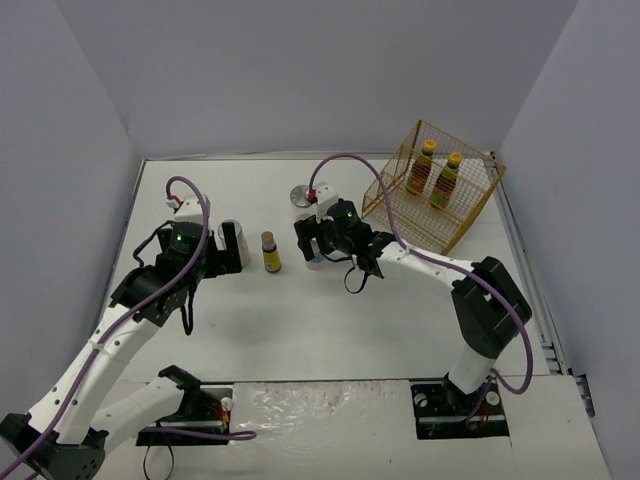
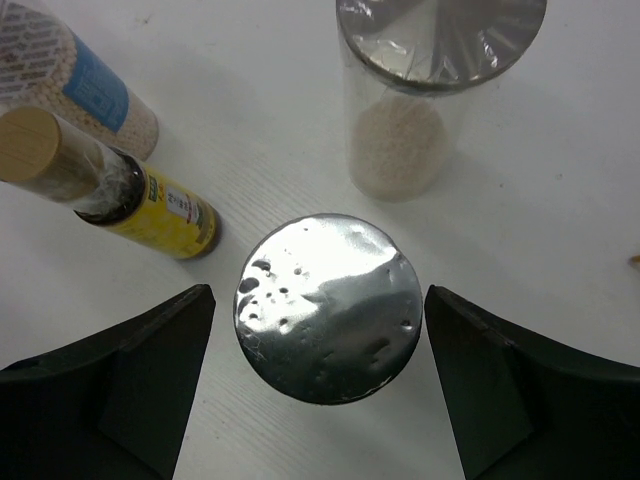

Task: Organize the condiment bottles

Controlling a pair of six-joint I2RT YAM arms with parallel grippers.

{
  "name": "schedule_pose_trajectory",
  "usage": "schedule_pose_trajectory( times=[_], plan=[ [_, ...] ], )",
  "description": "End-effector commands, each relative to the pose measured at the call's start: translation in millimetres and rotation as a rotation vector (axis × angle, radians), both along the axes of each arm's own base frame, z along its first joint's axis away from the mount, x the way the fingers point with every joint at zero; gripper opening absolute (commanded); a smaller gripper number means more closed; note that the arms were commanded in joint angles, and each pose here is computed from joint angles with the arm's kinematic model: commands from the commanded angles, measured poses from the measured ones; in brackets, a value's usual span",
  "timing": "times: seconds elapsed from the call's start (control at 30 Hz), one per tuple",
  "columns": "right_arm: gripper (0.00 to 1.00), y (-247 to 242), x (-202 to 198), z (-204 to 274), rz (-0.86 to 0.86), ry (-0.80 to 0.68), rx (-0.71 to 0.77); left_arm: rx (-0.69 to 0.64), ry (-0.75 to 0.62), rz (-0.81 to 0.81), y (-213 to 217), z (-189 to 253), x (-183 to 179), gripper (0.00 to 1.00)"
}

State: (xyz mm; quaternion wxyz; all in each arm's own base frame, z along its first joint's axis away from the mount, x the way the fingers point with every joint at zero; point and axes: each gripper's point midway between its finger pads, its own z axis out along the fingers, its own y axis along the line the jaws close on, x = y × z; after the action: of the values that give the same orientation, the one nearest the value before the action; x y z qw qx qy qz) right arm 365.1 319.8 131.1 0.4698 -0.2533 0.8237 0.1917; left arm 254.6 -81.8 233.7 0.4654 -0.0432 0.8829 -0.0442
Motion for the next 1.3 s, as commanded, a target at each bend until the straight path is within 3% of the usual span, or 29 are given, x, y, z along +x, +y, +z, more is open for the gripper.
schedule_pose_trajectory(
  times=[0.0, 0.13, 0.3, 0.47, 0.73, 0.9, 1.07, 1.27],
  plan=[
    [0.79, 8.1, 6.6, 12.6, -0.003, -0.047, 0.055, -0.015, -0.051, 0.012, -0.8, 14.6, 10.0, 0.97],
    [0.64, 3.6, 4.1, 7.5, -0.014, -0.045, 0.046, -0.018, -0.052, 0.007, -3.0, 14.9, 12.2, 0.97],
    [0.27, -6.4, 4.5, 37.6, -0.034, -0.119, 0.072, -0.021, -0.048, 0.004, -4.0, 13.2, 12.0, 0.97],
    [0.01, -22.0, 4.8, 90.9, -0.052, -0.196, 0.108, -0.023, -0.051, 0.004, -4.0, 13.2, 11.7, 0.97],
    [0.00, -83.6, 20.5, 189.2, -0.183, -0.339, 0.192, -0.021, -0.052, 0.003, -3.3, 12.7, 11.3, 0.97],
    [0.00, -155.1, 54.9, 238.6, -0.395, -0.450, 0.168, -0.031, -0.055, -0.004, -5.7, 13.3, 11.8, 0.97],
    [0.00, -211.0, 93.6, 247.9, -0.561, -0.491, 0.151, -0.037, -0.055, -0.009, -6.7, 13.5, 11.0, 0.97],
    [0.00, -246.0, 131.6, 237.8, -0.639, -0.489, 0.167, -0.047, -0.060, -0.011, -6.1, 12.7, 7.2, 0.97]
  ],
)
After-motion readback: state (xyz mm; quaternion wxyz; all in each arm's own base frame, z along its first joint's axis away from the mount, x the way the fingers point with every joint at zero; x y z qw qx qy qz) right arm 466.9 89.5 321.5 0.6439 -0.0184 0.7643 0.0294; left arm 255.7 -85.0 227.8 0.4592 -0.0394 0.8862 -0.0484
